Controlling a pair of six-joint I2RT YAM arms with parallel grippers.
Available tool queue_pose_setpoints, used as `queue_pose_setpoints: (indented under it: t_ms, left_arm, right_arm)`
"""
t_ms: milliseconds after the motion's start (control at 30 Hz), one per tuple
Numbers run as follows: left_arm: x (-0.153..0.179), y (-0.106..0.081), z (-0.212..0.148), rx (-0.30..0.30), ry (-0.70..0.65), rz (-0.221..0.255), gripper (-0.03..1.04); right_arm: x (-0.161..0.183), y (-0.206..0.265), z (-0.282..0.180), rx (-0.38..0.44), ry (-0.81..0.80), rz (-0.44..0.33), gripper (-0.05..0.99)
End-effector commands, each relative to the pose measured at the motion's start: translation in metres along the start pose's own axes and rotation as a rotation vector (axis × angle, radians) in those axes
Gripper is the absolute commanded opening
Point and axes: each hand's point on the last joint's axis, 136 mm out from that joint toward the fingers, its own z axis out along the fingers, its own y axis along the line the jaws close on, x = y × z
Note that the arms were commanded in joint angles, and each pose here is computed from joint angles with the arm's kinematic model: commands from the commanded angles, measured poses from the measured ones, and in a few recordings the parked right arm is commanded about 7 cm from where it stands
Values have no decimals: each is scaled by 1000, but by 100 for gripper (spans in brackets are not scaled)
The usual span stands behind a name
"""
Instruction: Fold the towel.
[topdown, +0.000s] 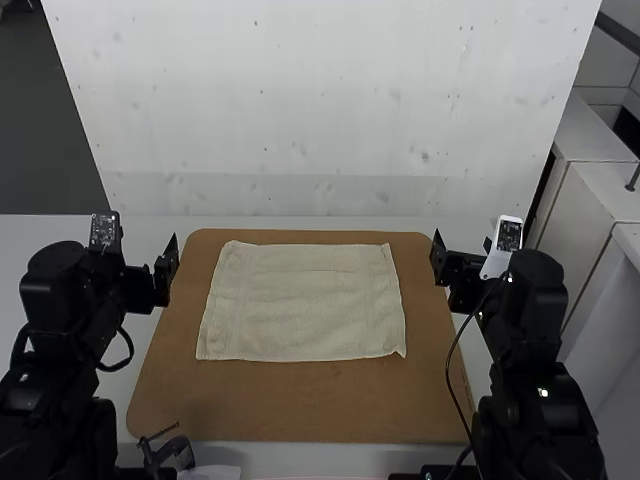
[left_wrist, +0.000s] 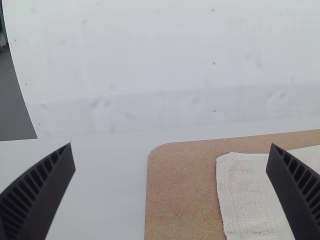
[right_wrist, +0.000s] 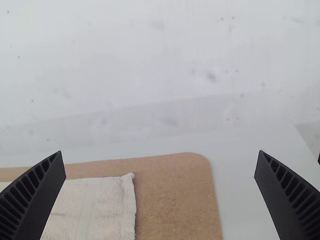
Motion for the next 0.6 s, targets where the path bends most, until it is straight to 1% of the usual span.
queue_pose_setpoints:
  t_ms: [0, 33, 100, 467, 567]
  left_arm:
    - [-5, -1, -1, 9, -17, 10, 100]
    - [-4, -8, 0, 49, -17, 13, 100]
    - [-5, -16, -1, 95, -22, 21, 100]
    - [-5, -17, -1, 101, -23, 34, 99]
    - [-5, -14, -1, 84, -21, 30, 100]
  right_arm:
    - [-5, 0, 0, 3, -15, -4, 97]
    - [-5, 0, 0, 3, -15, -4, 97]
    - [-5, 0, 0, 3, -15, -4, 97]
    - [-5, 0, 0, 1, -15, -5, 97]
    - [-4, -1, 0, 8, -13, -19, 97]
